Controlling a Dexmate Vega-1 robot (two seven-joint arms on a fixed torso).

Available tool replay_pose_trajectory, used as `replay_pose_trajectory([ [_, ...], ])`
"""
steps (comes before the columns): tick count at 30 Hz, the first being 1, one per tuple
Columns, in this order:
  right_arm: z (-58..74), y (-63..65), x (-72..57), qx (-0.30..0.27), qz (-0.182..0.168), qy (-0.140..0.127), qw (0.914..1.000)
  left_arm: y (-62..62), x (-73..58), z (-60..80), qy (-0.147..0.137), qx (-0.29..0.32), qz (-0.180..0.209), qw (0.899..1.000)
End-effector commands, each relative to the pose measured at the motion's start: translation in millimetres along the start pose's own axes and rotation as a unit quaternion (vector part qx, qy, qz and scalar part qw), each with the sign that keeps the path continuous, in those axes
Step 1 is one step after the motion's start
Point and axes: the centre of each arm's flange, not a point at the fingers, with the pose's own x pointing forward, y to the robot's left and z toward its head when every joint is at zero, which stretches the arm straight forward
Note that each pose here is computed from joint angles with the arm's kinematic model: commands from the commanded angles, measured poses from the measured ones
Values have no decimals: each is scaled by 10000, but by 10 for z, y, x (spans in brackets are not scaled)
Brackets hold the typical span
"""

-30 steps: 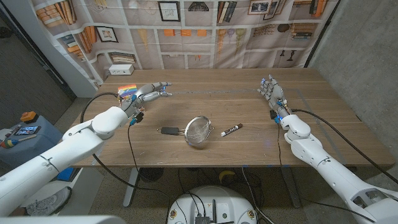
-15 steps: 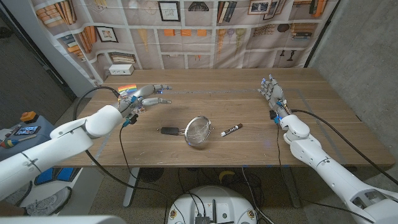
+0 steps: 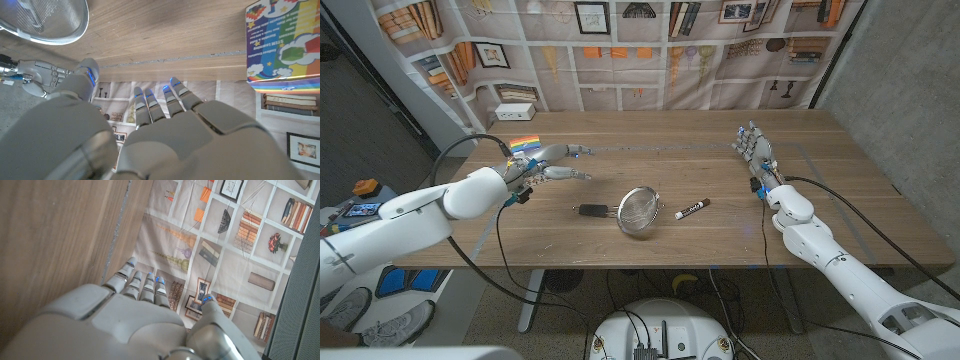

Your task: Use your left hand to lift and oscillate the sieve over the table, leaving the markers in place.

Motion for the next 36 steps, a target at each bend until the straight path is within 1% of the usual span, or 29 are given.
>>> replay_pose_trajectory([
  [1,-28,9,15,1,-18,31,10000,-28,-148,95,15,775,-264,9966],
  [4,-28,7,20,-2,-29,19,10000,-62,-189,125,-7,943,-257,9952],
  [7,-27,3,24,-5,-29,19,10000,-109,-220,148,61,1088,-281,9936],
  [10,-34,2,25,10,-39,25,10000,-188,-255,162,167,1219,-192,9922],
  [12,-43,5,25,11,-41,38,10000,-236,-280,178,168,1346,-142,9907],
  [13,-46,6,26,21,-37,38,10000,-255,-291,186,217,1379,-111,9901],
  [17,-56,13,30,30,-29,53,10000,-316,-322,207,258,1479,-88,9886],
  [21,-61,14,41,30,-27,69,10000,-354,-315,225,330,1715,-204,9844],
  [24,-74,17,55,42,-21,69,10000,-394,-302,233,374,1850,-189,9818],
  [25,-76,20,59,41,-18,68,10000,-408,-302,238,343,1900,-175,9810],
  [27,-81,25,64,35,-4,81,10000,-436,-302,262,395,2070,-161,9774],
  [30,-96,25,60,48,-12,99,9999,-475,-291,298,308,2286,-180,9729],
  [32,-101,22,57,49,-15,108,9999,-498,-285,310,372,2268,-131,9732],
  [33,-100,19,55,45,-21,108,9999,-509,-283,315,337,2276,-107,9731],
  [36,-94,4,47,34,-49,98,9999,-546,-282,335,356,2309,-36,9723],
])
